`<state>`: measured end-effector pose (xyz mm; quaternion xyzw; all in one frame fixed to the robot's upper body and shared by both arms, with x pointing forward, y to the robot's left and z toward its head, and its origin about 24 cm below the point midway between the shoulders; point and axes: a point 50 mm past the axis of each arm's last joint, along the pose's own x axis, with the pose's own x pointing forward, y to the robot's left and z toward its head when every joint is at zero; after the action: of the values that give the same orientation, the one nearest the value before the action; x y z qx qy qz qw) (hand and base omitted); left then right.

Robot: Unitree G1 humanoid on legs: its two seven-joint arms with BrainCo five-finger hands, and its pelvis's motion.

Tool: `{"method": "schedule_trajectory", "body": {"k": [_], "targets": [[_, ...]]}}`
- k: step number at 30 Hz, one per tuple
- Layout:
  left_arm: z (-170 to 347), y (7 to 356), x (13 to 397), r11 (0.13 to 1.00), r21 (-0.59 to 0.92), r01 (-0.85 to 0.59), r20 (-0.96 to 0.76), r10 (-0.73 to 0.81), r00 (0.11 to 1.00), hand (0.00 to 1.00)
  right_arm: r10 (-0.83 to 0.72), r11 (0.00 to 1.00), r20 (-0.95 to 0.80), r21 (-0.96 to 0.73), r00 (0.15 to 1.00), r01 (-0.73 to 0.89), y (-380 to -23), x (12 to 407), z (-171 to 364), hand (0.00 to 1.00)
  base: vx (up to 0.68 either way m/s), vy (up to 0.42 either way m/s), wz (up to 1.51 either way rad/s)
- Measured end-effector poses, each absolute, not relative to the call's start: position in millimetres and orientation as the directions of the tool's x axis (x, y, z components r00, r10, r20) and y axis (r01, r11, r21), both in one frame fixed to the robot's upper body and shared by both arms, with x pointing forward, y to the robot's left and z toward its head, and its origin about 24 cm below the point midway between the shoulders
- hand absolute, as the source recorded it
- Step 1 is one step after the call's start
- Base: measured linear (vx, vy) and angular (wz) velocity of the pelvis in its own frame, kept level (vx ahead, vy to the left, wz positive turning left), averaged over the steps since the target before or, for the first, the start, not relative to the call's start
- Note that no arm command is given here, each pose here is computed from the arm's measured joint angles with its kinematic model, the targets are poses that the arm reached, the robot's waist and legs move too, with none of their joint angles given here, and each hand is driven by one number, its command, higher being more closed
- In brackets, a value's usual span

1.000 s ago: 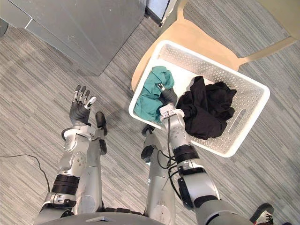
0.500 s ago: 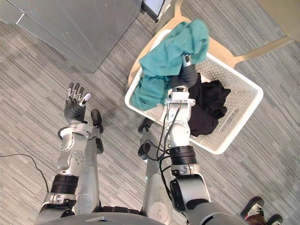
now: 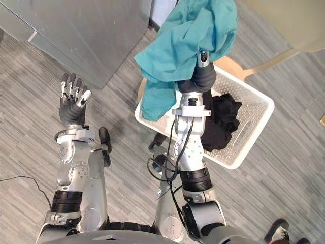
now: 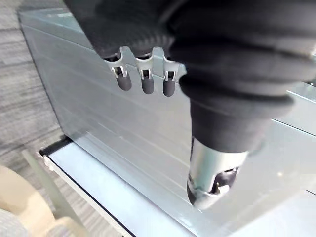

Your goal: Pick up the laundry basket with both hands and put the clothes into the washing machine.

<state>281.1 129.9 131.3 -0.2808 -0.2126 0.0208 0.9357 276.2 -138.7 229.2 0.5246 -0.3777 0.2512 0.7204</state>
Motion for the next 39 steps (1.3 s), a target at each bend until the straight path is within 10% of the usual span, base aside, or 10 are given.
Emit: {"method": "schedule_trajectory", "body": {"k": [13, 25, 38, 39], "targets": [[134.7, 82.8, 273.7, 0.884, -0.341, 0.318, 0.425, -0.157, 0.891, 0.00, 0.102, 0.371, 0.741, 0.591, 0.664, -0.716, -120.1, 269.0, 199.6, 1.00, -0.01, -0.016, 0.06], [121.1, 35.1, 264.3, 0.753, -0.056, 0.656, 0.319, -0.609, 0.726, 0.00, 0.233, 0.374, 0.691, 0.586, 0.684, -0.719, -113.4, 260.7, 183.9, 1.00, 0.03, 0.004, 0.01], [106.8, 33.5, 254.8, 0.687, 0.025, 0.726, 0.246, -0.708, 0.662, 0.00, 0.314, 0.315, 0.658, 0.607, 0.684, -0.729, -96.8, 251.7, 167.8, 1.00, 0.06, 0.023, -0.06], [106.7, 33.7, 254.7, 0.689, 0.024, 0.725, 0.248, -0.706, 0.663, 1.00, 0.318, 0.311, 0.659, 0.607, 0.681, -0.732, -95.7, 251.3, 167.6, 1.00, 0.08, 0.033, -0.10]]}}
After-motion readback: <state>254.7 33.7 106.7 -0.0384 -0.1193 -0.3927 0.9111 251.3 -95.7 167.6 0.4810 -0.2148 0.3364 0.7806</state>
